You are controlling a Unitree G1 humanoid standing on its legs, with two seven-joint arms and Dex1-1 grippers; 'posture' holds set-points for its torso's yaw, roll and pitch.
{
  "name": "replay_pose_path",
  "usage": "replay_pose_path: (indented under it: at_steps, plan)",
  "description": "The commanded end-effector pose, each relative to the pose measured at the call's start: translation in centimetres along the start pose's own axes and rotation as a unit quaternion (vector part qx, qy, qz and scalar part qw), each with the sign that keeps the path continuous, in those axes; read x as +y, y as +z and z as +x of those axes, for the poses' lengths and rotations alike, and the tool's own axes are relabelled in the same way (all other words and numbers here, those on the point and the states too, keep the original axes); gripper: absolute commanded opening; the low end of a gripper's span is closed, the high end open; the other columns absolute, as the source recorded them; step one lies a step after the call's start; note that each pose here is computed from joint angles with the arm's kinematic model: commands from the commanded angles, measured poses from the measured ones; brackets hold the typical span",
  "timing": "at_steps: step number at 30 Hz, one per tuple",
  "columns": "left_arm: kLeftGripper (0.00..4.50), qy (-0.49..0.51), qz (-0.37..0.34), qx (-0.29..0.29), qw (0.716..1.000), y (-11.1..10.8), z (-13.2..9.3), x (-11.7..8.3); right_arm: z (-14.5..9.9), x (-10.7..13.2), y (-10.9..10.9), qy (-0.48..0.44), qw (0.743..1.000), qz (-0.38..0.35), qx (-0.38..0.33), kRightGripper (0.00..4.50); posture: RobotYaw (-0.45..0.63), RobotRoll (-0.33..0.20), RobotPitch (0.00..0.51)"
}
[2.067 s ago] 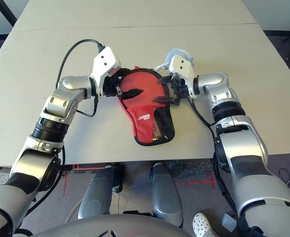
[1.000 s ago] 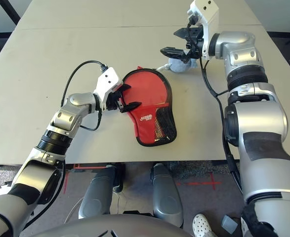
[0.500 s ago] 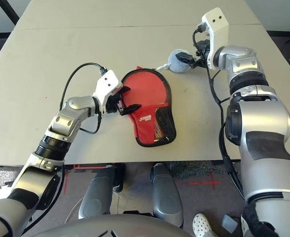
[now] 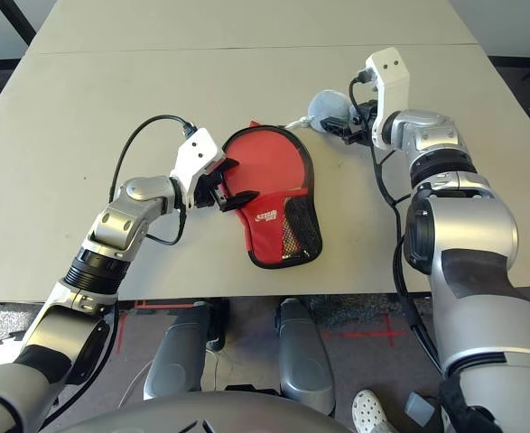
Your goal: Store the ping-pong paddle in its case and zip it.
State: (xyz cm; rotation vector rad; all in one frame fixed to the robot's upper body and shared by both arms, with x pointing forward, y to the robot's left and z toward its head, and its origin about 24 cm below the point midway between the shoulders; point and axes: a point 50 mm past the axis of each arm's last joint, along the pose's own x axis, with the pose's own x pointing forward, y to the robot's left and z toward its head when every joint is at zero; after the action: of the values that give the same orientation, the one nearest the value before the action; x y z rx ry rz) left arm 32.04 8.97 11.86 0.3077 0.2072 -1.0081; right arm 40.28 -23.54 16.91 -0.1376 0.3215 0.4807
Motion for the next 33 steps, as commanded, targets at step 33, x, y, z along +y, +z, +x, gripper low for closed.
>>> replay_pose_path:
  at_steps: [33]
  plan:
    - [4.5,-0.048,-0.028,0.043,0.998,-2.1,2.0,-1.6,-10.8,-3.2,-1.0,0.264,0.928,-0.11,0.238,0.03,-0.07,0.0,0.225]
